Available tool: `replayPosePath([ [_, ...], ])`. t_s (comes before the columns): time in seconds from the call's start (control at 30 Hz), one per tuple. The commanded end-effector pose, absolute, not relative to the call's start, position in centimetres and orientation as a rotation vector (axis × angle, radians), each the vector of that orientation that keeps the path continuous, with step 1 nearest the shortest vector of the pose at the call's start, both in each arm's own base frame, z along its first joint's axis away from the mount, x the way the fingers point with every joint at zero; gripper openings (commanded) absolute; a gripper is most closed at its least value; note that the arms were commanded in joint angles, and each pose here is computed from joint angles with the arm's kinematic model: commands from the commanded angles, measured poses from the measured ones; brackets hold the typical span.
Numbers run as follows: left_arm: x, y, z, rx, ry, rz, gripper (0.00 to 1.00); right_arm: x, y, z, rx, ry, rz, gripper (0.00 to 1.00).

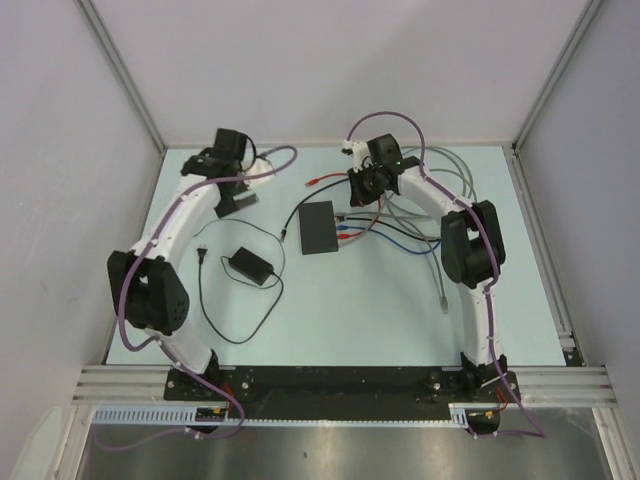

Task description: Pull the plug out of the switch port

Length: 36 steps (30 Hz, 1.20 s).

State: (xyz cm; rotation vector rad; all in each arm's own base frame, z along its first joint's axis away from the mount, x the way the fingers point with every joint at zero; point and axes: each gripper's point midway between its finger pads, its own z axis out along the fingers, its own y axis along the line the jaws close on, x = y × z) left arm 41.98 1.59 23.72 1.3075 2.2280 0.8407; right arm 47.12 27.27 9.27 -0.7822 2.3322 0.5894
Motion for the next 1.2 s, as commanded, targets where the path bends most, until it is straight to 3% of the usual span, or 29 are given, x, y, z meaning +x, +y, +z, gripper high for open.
replayPosePath([
  [0.0,42.1,-6.3,21.2,1.148,2.196,0.534,1.0,49.6,27.0,9.9,-0.743,2.292,0.614,0.0],
  [0.03,42.1,-9.1,20.7,1.145,2.179,0.373,1.0,49.9,26.6,9.7,-0.738,2.293,0.621,0.01],
  [0.1,42.5,-13.2,20.5,1.0,2.21,0.118,1.0,50.2,27.2,9.4,-0.775,2.274,0.696,0.12],
  [0.13,42.5,-14.8,20.3,0.959,2.224,-0.007,0.99,50.5,26.8,9.2,-0.771,2.275,0.72,0.2],
  [0.17,42.4,-17.3,20.7,0.942,2.21,-0.181,0.98,50.3,27.2,9.3,-0.79,2.263,0.782,0.37],
  [0.23,42.8,-19.3,18.4,0.855,2.296,-0.326,0.95,50.4,27.3,8.7,-0.815,2.253,0.834,0.52],
  [0.3,43.1,-21.0,17.9,0.821,2.324,-0.445,0.89,50.0,27.1,8.5,-0.828,2.254,0.904,0.61],
  [0.37,43.8,-21.7,15.7,0.803,2.382,-0.477,0.86,49.4,26.9,8.2,-0.836,2.256,0.964,0.62],
  [0.63,43.4,-22.0,9.4,0.742,2.567,-0.525,0.85,47.4,26.6,5.8,-0.857,2.309,1.022,0.49],
  [0.73,43.5,-21.6,7.7,0.734,2.604,-0.503,0.84,46.8,26.7,4.6,-0.87,2.333,1.028,0.34],
  [1.17,44.4,-22.6,3.9,0.819,2.625,-0.547,0.77,44.0,27.7,1.3,-0.932,2.418,0.979,0.13],
])
